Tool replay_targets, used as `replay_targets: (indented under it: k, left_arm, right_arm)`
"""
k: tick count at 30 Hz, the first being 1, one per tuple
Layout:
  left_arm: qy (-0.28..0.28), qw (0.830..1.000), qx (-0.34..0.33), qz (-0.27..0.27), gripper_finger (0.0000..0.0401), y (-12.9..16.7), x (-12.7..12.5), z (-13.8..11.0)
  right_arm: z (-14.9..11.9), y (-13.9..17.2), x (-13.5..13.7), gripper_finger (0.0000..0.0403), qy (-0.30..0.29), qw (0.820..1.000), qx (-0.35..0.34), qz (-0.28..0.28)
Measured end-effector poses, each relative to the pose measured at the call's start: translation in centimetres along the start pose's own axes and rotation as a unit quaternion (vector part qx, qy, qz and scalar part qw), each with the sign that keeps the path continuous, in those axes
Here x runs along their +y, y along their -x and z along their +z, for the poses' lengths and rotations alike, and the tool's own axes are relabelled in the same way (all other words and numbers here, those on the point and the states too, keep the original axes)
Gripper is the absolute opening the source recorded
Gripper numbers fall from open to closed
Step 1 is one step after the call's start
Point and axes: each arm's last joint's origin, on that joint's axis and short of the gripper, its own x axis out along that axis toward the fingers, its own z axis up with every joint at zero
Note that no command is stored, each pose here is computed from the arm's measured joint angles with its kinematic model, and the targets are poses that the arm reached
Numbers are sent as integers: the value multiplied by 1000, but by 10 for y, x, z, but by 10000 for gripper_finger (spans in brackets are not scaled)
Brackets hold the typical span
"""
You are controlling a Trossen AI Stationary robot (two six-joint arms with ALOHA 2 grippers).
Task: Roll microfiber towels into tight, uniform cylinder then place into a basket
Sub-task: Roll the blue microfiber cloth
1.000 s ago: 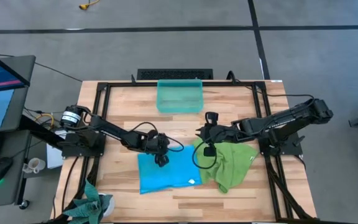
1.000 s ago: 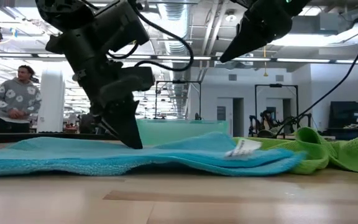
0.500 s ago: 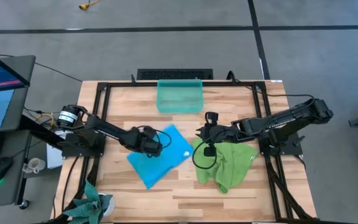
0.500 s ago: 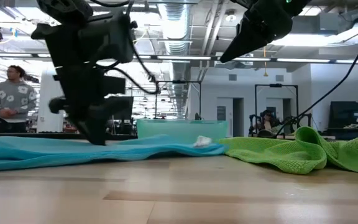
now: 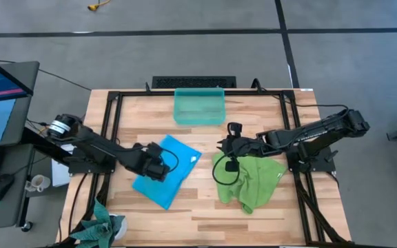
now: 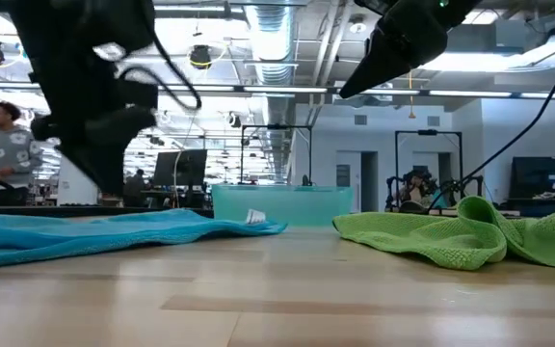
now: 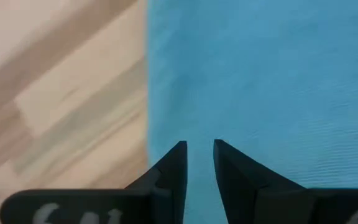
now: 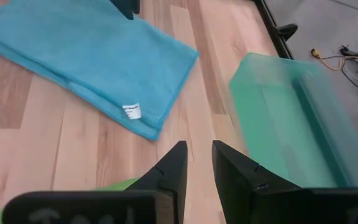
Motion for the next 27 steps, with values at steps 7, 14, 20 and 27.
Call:
replay_targets:
  k: [7, 14, 20, 27]
  left_arm:
    - [-60, 994, -47, -77, 70, -1, -20, 7]
    - [-142, 974, -44, -173, 70, -21, -46, 17]
    - [-142, 971, -25, -192, 70, -32, -46, 26]
    - [-135, 976, -25, -168, 70, -34, -42, 27]
  right_arm:
    - [1, 0, 0, 96, -2, 1000, -5, 1]
    - [1, 0, 0, 96, -15, 1000, -3, 2]
    - [1, 0, 0, 96, -15, 1000, -3, 2]
    - [1, 0, 0, 96, -15, 1000, -3, 2]
